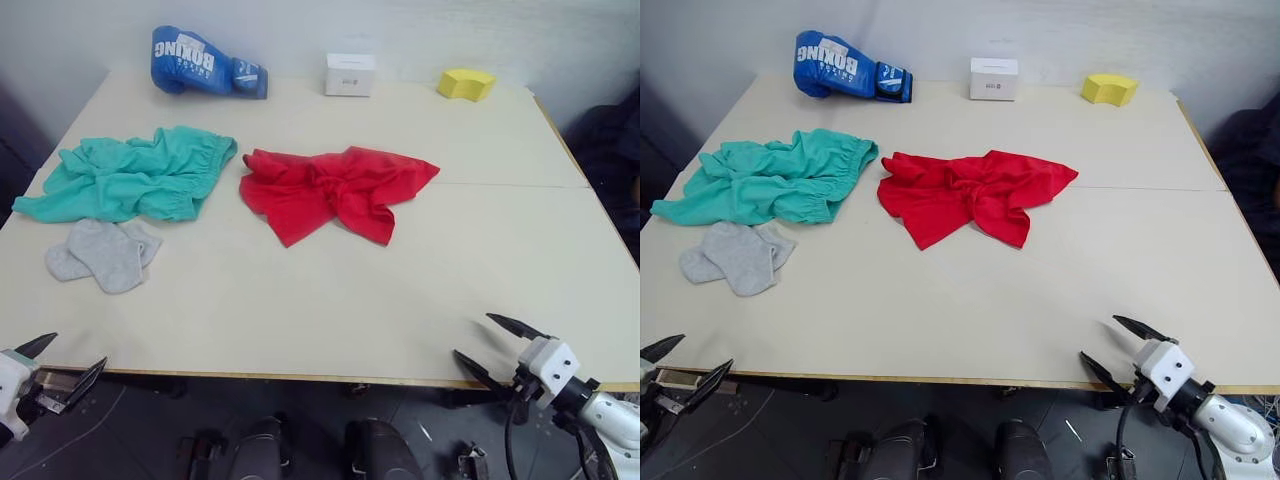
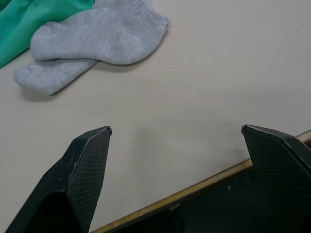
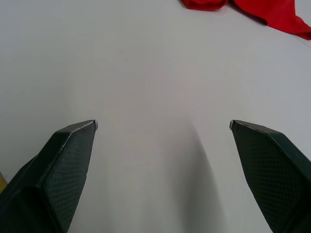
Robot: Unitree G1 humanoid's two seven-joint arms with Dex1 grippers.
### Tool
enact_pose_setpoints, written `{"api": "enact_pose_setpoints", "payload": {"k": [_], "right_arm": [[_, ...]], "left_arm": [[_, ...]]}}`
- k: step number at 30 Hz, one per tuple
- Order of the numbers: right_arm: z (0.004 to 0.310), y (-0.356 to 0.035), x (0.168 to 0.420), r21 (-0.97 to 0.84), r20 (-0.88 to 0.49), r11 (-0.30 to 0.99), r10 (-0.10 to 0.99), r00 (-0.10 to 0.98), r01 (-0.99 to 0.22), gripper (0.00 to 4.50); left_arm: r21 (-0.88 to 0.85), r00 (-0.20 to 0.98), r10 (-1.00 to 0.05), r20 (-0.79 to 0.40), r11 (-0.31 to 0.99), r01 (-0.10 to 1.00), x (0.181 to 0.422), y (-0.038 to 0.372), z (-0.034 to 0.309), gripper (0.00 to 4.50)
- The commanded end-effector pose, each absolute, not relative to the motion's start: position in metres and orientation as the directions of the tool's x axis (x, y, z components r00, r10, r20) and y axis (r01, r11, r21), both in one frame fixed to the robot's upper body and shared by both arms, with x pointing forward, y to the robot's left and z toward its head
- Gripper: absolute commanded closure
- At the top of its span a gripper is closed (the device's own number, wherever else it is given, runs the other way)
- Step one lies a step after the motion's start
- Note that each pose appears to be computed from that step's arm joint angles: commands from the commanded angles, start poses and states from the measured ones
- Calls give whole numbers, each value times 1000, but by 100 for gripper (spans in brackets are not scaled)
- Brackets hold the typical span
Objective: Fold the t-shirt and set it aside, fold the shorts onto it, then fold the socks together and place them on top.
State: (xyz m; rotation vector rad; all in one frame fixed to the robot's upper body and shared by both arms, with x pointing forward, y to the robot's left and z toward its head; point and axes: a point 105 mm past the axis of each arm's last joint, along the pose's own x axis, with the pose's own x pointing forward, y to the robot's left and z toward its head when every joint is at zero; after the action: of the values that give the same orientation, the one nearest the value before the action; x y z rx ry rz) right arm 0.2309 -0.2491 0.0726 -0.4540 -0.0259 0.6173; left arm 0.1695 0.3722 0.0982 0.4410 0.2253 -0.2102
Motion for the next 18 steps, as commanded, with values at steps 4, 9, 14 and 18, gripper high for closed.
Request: {"api": "enact_pose_setpoints", "payload": {"k": [4, 9, 14, 18], "right_arm": [[86, -241, 243, -425, -42, 719, 591, 806, -550, 3], [123, -208, 264, -443, 38, 672, 675, 737, -593, 3], [141, -173, 294, -493, -65, 554, 745, 664, -671, 3], [158, -151, 333, -572, -116, 518, 717, 687, -636, 3]], "left_arm": [[345, 952, -254, -173, 889, 300, 186, 354, 128, 0], [150, 862, -457, -217, 857, 492, 204, 305, 156, 0], [215, 800, -527, -287, 778, 590, 248, 264, 166, 0], [286, 754, -526, -394, 710, 644, 284, 239, 164, 0]]}}
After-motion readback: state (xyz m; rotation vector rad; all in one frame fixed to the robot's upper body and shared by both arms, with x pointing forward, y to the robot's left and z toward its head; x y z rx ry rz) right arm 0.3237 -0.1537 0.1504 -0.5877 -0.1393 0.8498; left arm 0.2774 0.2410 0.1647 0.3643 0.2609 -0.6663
